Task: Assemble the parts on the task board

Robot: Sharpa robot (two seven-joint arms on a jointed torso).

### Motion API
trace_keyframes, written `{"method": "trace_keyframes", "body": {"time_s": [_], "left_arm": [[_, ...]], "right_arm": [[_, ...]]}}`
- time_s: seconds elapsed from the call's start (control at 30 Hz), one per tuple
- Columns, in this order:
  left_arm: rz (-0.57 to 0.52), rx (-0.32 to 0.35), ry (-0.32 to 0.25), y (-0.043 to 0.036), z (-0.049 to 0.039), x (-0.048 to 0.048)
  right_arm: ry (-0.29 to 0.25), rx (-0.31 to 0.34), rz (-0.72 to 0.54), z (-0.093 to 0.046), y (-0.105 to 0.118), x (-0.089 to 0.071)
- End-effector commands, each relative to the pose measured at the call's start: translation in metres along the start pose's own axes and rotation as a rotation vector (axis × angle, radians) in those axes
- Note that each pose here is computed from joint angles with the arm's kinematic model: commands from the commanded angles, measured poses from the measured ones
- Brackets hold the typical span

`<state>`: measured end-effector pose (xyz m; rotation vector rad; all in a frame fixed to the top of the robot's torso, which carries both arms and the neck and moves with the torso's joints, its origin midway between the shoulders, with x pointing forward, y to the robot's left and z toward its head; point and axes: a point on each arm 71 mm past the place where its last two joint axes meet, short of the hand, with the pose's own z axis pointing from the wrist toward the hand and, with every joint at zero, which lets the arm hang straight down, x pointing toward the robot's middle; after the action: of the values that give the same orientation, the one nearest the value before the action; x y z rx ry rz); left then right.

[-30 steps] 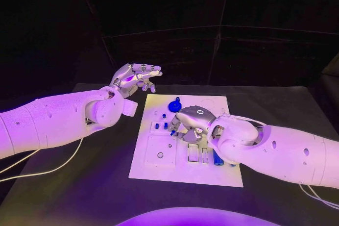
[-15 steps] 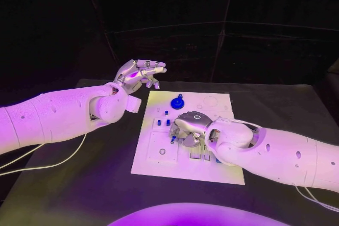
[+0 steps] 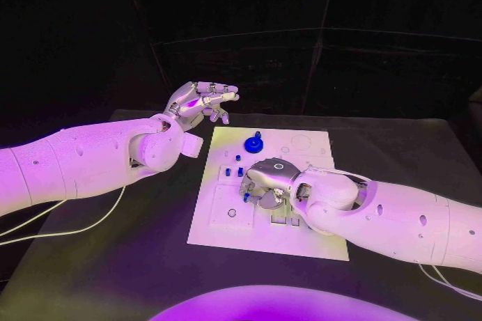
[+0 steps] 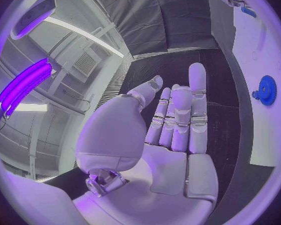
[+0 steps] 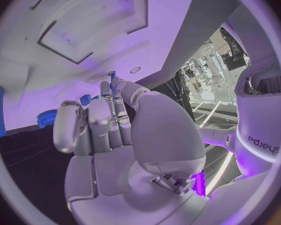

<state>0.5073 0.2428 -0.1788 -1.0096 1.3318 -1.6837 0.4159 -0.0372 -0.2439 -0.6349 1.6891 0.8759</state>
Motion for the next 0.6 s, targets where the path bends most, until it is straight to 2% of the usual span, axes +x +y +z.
{"method": "trace_keyframes", "body": {"time_s": [0.03, 0.6], "left_arm": [[-0.012, 0.006, 0.011, -0.0010, 0.0011, 0.0014], [-0.011, 0.005, 0.011, -0.0008, 0.0014, 0.0004]], "right_arm": [[0.014, -0.007, -0.015, 0.0005, 0.0014, 0.0009], [0.017, 0.008, -0.055, 0.0009, 0.0017, 0.0011]]}}
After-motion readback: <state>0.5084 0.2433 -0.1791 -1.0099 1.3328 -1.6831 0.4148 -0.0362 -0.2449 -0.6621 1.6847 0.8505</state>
